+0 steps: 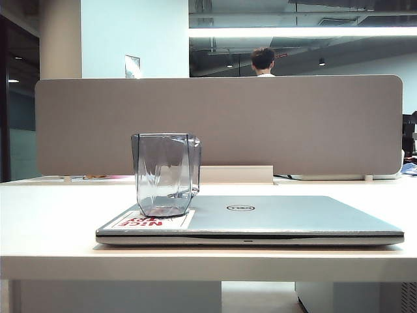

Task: Pick up the water cup and place it on the side of the laptop away from you.

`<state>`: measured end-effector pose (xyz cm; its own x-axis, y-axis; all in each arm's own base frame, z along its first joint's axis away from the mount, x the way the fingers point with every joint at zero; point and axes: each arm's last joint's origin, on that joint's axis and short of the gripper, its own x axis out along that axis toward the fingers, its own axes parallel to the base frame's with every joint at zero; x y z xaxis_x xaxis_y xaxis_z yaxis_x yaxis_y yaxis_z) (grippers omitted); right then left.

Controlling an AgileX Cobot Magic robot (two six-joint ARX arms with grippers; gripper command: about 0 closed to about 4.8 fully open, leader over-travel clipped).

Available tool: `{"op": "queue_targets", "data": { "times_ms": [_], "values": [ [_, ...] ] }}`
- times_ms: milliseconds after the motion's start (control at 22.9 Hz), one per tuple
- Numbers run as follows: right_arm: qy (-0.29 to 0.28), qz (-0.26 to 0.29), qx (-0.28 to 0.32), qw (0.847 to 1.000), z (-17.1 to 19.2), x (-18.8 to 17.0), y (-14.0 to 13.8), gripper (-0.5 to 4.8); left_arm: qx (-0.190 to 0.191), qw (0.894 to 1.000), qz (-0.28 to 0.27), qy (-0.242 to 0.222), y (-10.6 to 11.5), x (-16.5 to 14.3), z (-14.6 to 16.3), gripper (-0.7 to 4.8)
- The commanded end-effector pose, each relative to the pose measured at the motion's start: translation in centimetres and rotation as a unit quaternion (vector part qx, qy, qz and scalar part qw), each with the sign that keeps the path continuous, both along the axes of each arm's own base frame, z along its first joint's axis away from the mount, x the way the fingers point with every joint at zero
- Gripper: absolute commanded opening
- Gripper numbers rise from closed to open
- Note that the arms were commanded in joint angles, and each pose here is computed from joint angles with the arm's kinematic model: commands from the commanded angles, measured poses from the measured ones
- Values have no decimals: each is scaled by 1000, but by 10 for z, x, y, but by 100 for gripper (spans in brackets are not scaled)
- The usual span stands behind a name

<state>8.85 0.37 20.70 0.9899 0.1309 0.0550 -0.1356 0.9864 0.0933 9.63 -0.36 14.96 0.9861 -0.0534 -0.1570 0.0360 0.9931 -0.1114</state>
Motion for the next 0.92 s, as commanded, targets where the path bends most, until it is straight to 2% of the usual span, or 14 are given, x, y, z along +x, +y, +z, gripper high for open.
{"op": "queue_targets", "data": {
  "times_ms": [44,263,438,569,919],
  "values": [
    [-8,1,2,1000,22,1,0,-6,-2,1000,-1,-2,0,0,1,-6],
    [23,3,2,1000,43,17,0,-6,-2,1000,-2,-1,0,0,1,-6],
    [20,42,0,999,47,30,2,-6,-2,1000,-2,1,0,0,0,-6],
    [22,72,-1,997,45,41,4,-6,-2,1000,-2,1,0,0,0,-6],
    [87,136,-2,987,24,77,23,-6,-2,1000,-1,1,0,0,0,-6]
  ]
}}
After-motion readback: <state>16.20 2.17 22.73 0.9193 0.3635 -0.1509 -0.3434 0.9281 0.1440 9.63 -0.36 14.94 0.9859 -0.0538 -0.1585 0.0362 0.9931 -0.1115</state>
